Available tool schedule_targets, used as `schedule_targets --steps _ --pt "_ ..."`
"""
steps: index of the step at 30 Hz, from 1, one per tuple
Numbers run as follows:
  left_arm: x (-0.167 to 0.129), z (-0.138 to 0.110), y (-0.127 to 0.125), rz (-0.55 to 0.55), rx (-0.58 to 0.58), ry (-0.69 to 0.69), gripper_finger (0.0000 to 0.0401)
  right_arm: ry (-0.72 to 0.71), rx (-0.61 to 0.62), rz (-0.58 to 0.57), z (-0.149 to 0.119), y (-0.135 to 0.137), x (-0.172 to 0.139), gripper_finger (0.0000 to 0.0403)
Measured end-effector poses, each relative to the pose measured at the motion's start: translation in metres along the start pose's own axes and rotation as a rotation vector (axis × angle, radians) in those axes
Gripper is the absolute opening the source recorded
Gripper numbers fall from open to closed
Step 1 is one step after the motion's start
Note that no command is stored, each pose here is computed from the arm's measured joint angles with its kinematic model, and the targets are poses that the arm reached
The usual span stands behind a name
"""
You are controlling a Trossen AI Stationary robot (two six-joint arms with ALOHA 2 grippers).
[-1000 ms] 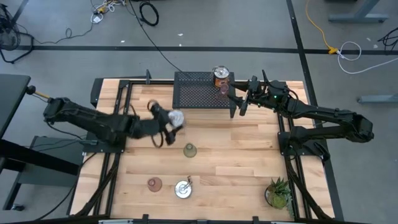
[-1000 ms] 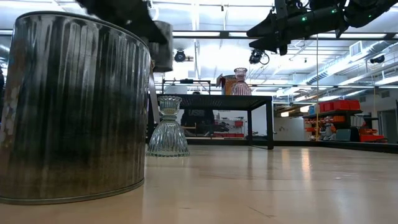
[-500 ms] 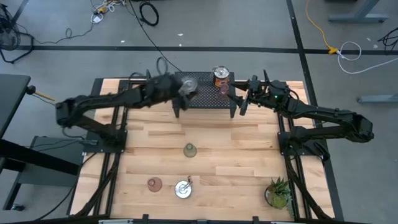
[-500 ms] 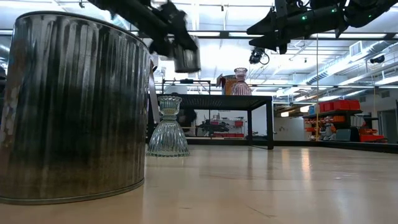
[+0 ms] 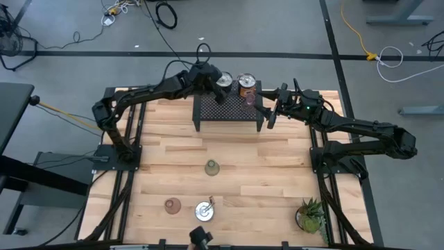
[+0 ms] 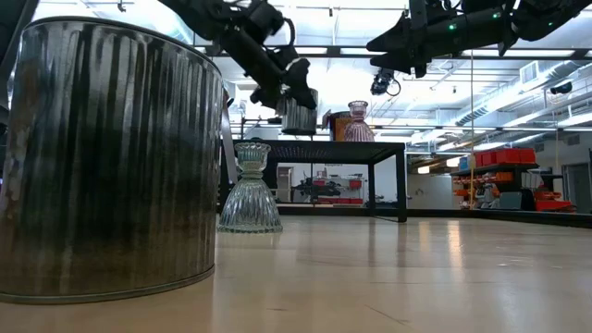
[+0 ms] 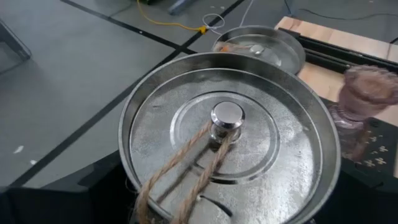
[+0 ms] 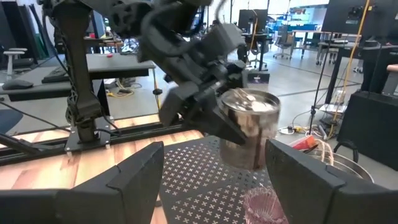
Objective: Pick & Place candle stick holders
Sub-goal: Put the top silver scented candle on the shelf aligned with the other scented candles
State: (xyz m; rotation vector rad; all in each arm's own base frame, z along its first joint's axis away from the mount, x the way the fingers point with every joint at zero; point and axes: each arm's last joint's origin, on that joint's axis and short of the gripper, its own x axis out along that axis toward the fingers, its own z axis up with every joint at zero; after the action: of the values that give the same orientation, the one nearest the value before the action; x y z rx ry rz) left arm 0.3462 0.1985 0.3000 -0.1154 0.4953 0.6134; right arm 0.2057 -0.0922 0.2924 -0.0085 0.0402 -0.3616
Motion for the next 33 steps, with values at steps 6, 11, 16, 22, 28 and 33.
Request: schedule_targets --steps 6,11,16,22,28,33 --pt "0.016 -0.007 0.012 -0.051 -0.022 0.030 0.0365 -0.020 -0.001 0.000 0.002 0.000 0.000 0.0279" --pt "0.021 -0.009 0.019 -0.032 -0.025 0.026 0.0365 -0.033 -0.002 0.000 0.003 0.000 0.000 0.0279" --pt "0.026 -0.007 0.024 -0.048 -0.035 -0.012 0.0365 -0.035 -0.002 0.000 0.003 0.000 0.000 0.0279" --pt "0.036 -0.014 0.022 -0.061 -0.033 0.004 0.0365 -0.035 -0.002 0.000 0.003 0.000 0.000 0.0279" --pt "0.048 -0.021 0.022 -0.068 -0.030 0.005 0.0365 -0.035 -0.004 0.001 0.003 0.000 0.000 0.0279" --pt "0.047 -0.020 0.024 -0.041 -0.028 0.004 0.0365 -0.034 -0.010 0.010 0.003 0.000 0.000 0.0279"
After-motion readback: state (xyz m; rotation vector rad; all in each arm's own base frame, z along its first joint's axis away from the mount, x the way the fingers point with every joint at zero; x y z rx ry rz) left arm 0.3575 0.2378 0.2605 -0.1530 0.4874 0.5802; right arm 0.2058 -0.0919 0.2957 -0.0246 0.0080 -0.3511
